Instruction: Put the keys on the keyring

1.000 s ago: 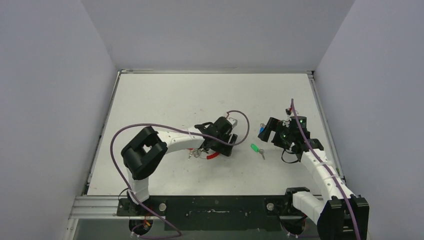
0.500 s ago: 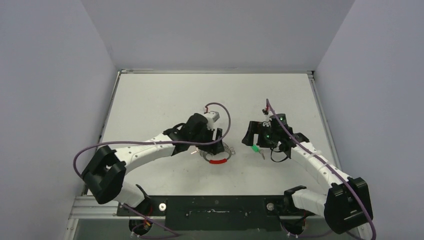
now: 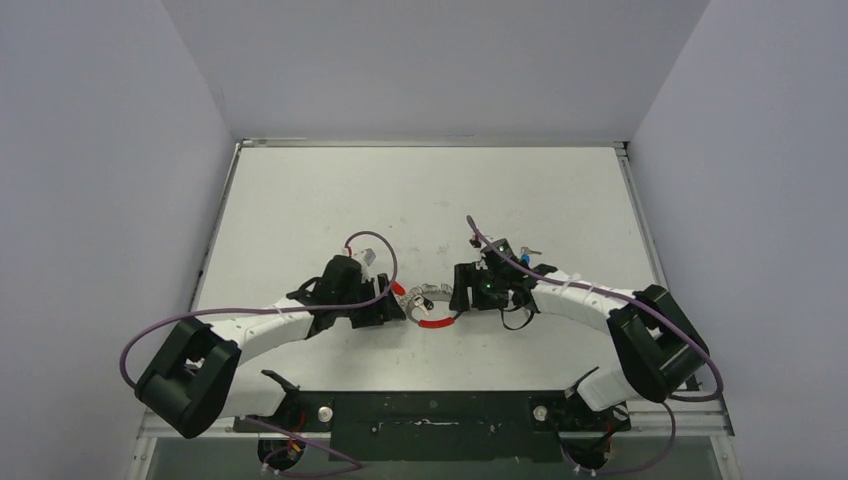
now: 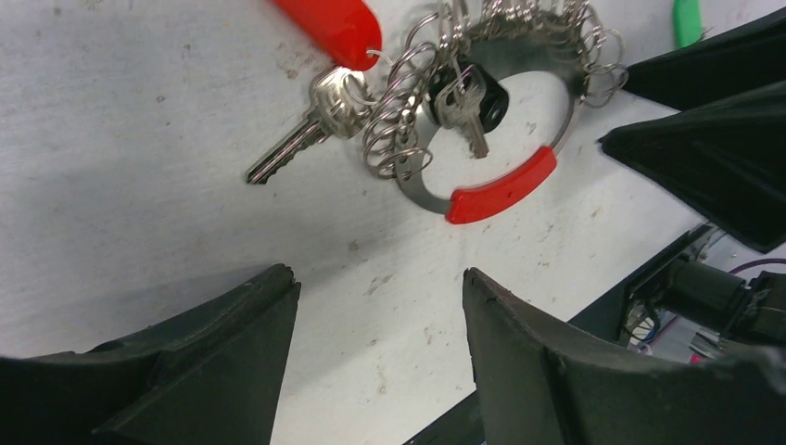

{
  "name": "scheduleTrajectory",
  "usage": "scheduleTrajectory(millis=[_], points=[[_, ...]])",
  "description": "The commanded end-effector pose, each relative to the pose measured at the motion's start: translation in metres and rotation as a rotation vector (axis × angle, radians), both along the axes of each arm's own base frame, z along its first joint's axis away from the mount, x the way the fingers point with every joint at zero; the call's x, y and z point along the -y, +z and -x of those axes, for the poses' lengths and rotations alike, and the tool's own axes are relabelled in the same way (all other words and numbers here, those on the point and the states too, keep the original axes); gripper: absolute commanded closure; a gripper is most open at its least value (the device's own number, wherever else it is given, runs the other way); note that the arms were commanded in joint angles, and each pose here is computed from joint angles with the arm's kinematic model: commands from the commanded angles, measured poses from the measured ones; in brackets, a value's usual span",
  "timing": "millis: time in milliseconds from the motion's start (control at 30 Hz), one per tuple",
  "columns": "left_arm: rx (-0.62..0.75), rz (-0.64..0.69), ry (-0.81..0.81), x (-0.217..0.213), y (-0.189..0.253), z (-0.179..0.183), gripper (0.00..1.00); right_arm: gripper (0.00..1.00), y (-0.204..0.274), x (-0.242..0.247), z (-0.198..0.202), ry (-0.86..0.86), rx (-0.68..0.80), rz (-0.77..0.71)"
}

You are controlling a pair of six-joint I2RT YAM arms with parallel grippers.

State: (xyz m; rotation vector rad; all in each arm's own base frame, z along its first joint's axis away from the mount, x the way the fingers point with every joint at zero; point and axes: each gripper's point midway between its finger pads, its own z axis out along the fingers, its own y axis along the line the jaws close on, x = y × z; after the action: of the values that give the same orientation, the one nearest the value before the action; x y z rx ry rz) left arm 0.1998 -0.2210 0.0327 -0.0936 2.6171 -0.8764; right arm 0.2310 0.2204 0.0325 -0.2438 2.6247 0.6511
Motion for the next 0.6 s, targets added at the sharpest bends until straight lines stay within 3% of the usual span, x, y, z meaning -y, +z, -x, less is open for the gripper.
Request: scheduleTrajectory(millis=[0, 233, 367, 467, 567], points=[[0.081, 0.119, 0.026, 0.017, 0.022, -0.019, 0.37, 0.32, 0.016, -0.034, -0.023, -0.007, 0.084, -0.067], [0.095, 0.128, 0.034, 0.029, 0.021, -0.045, 0.38, 0.46, 0.01, -0.06, -0.009, 0.035, 0.065, -0.093], [0.082, 0.119, 0.011, 0.041, 0.011, -0.064, 0.43, 0.55, 0.008, -0.07, 0.0, 0.055, 0.053, -0.102], [0.092, 0.069, -0.008, 0.041, 0.007, -0.078, 0.46, 0.54, 0.016, -0.075, 0.006, 0.068, 0.063, -0.117], [0.089, -0.056, -0.019, 0.028, 0.002, -0.086, 0.46, 0.46, 0.028, -0.071, 0.005, 0.061, 0.093, -0.122]])
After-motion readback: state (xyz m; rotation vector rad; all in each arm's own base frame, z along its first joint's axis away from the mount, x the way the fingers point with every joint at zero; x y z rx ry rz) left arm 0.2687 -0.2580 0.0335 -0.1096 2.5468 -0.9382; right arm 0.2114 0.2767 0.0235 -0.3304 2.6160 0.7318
